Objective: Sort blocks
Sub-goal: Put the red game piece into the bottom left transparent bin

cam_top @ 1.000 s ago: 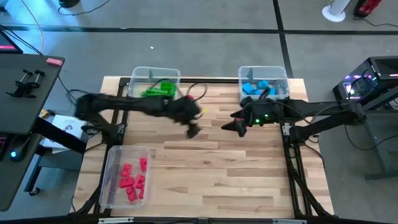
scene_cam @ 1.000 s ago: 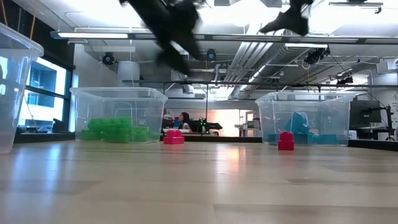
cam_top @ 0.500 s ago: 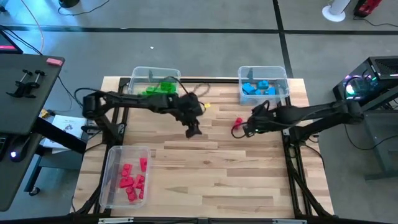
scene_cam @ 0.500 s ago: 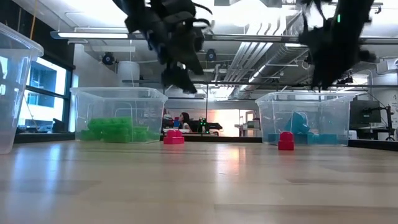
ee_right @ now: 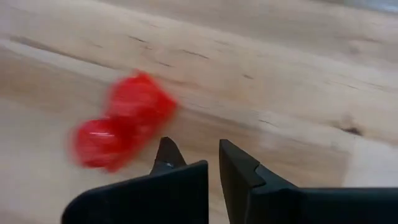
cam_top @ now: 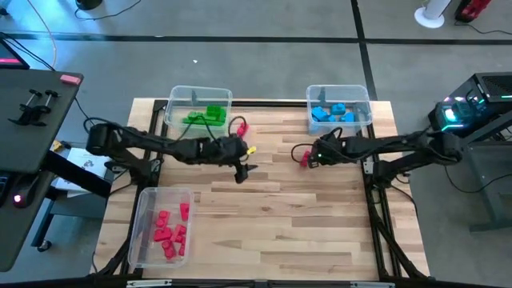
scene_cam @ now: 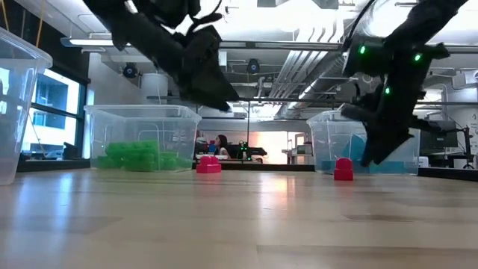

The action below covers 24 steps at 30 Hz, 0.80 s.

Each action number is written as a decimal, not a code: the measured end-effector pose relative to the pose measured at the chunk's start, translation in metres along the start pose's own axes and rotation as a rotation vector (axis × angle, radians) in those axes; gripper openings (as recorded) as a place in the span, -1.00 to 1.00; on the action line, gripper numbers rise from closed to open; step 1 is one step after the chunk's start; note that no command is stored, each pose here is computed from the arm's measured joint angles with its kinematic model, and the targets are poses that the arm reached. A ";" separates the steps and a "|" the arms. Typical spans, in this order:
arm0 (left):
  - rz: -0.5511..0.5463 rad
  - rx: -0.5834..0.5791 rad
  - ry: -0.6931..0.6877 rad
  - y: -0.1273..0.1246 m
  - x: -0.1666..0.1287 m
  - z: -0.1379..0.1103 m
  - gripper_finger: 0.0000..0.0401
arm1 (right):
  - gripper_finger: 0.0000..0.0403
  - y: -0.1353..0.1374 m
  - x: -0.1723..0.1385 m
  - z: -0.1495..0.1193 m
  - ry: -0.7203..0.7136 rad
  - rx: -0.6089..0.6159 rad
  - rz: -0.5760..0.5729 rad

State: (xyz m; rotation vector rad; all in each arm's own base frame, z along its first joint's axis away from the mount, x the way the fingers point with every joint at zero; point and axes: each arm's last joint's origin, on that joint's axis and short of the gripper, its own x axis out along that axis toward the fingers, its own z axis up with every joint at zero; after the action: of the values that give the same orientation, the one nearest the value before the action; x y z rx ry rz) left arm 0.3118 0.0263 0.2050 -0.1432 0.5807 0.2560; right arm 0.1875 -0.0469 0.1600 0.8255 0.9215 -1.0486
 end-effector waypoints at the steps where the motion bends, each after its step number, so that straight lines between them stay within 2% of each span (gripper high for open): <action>1: -0.007 0.006 0.001 -0.003 0.005 -0.003 0.41 | -1.00 -0.001 0.004 0.001 0.015 -0.004 -0.023; 4: -0.009 0.026 -0.001 -0.009 0.018 -0.008 0.41 | -1.00 -0.003 0.015 0.002 0.044 -0.020 -0.074; 7: -0.006 0.026 -0.059 -0.014 0.030 -0.004 0.41 | -1.00 -0.001 0.023 0.005 0.029 -0.005 -0.080; 11: -0.014 0.025 -0.077 -0.018 0.046 -0.003 0.41 | -1.00 0.009 0.029 0.009 -0.029 0.009 -0.027; 17: -0.016 0.030 -0.054 -0.021 0.062 -0.007 0.41 | -1.00 0.021 0.041 0.005 -0.013 -0.009 0.032; 21: -0.013 0.034 -0.034 -0.022 0.065 -0.011 0.41 | -1.00 0.035 0.044 0.002 -0.039 0.037 0.120; 24: -0.011 0.026 -0.026 -0.021 0.064 -0.012 0.41 | -1.00 0.052 0.039 -0.001 -0.016 0.018 0.181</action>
State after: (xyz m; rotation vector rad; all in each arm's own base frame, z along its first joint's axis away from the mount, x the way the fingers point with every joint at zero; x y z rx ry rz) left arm 0.3633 0.0161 0.1601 -0.1177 0.5572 0.2392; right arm 0.2452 -0.0449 0.1303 0.8971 0.8096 -0.9061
